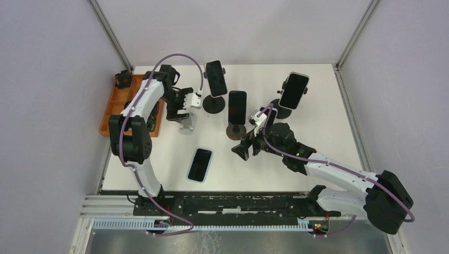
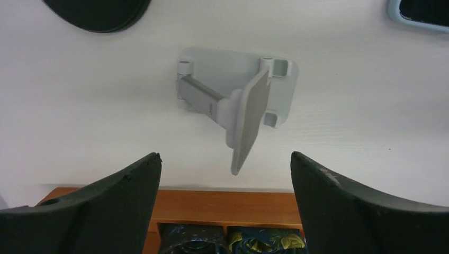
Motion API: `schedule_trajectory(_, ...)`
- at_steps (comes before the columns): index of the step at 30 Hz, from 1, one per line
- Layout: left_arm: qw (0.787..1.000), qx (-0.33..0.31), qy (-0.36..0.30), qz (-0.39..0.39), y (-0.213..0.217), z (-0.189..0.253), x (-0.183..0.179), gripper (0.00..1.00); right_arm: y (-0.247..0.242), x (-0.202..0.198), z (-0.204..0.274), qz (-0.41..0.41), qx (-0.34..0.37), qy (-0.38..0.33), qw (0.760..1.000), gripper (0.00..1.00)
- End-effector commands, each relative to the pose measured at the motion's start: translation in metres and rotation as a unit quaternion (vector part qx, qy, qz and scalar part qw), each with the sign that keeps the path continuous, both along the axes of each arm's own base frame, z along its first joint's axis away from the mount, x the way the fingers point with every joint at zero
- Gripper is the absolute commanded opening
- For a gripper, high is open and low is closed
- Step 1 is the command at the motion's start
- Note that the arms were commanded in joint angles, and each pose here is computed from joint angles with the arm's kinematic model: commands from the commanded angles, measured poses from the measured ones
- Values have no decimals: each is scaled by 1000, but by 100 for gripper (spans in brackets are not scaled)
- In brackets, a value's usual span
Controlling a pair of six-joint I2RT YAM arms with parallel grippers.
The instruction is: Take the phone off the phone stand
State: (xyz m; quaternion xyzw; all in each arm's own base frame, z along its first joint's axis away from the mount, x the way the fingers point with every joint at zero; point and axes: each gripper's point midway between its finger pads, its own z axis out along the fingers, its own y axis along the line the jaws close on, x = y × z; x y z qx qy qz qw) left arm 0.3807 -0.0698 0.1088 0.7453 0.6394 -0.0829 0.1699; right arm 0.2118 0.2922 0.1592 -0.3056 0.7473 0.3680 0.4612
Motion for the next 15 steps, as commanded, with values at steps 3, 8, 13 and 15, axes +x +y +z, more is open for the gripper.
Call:
schedule_trajectory(3,991,-106,-55,56,-29,89,3,100,-9,60,31,-109,-18,-29,993,95)
schedule_trajectory(8,973,-183,-76,119,-43,152,-26,100,-10,102,38,-166,-32,-32,985,98)
schedule_trajectory(13,934,-264,-82,227,-51,199,-42,100,-14,127,32,-205,-46,-24,977,98)
schedule_trajectory(15,918,-288,-77,262,-52,210,-47,100,-17,134,27,-216,-52,-21,975,98)
